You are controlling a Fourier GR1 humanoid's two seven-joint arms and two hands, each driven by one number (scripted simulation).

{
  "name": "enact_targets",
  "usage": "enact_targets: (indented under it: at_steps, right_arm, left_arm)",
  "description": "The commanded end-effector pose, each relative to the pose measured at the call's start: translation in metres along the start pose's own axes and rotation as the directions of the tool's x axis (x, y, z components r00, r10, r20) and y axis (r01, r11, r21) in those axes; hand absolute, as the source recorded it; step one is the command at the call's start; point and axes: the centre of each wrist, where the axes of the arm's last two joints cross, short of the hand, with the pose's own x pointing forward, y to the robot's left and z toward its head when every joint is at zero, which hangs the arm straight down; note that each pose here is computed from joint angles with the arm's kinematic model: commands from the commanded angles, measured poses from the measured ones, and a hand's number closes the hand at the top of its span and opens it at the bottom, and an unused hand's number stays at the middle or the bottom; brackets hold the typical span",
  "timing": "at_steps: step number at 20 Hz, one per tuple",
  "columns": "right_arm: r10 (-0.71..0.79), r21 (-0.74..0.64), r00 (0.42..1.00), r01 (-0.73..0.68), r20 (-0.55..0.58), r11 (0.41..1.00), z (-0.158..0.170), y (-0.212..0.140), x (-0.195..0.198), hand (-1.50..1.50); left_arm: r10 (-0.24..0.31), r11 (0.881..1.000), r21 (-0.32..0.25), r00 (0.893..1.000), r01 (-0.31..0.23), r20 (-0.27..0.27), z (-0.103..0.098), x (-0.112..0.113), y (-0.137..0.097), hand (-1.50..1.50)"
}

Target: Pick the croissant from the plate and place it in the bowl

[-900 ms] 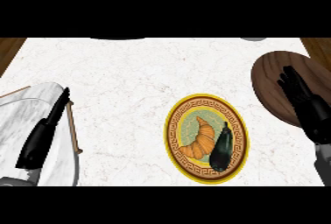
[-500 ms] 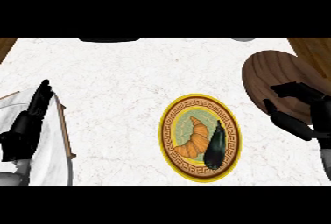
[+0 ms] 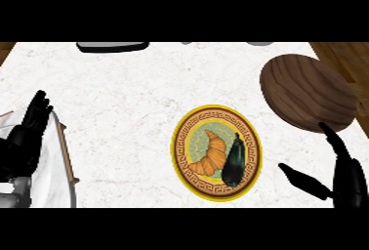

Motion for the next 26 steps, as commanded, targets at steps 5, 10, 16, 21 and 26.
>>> enact_targets:
  at_steps: [5,10,16,21,26]
  right_arm:
    - [0.035,-0.097,0.996,-0.043,-0.087,0.994,0.060,0.007,0.025,-1.50]
    - [0.132,-0.123,0.985,-0.145,-0.109,0.982,0.059,-0.011,0.074,-1.50]
    - [0.314,0.088,0.929,-0.302,-0.197,0.949,0.061,-0.013,0.121,-1.50]
    - [0.422,0.257,0.867,-0.359,-0.263,0.897,0.044,0.006,0.135,-1.50]
    - [0.449,0.400,0.849,-0.324,-0.277,0.858,0.030,0.024,0.153,-1.50]
  left_arm:
    - [0.037,0.999,-0.011,0.999,-0.037,0.000,-0.009,0.021,-0.007,0.00]
    - [0.034,0.999,-0.038,0.999,-0.033,0.017,-0.013,0.026,-0.005,0.00]
    - [0.042,0.996,-0.078,0.998,-0.039,0.038,-0.012,0.029,-0.020,0.00]
    - [0.034,0.996,-0.089,0.999,-0.030,0.039,-0.016,0.025,-0.027,0.00]
    - [0.034,0.996,-0.089,0.998,-0.030,0.043,-0.023,0.032,-0.018,0.00]
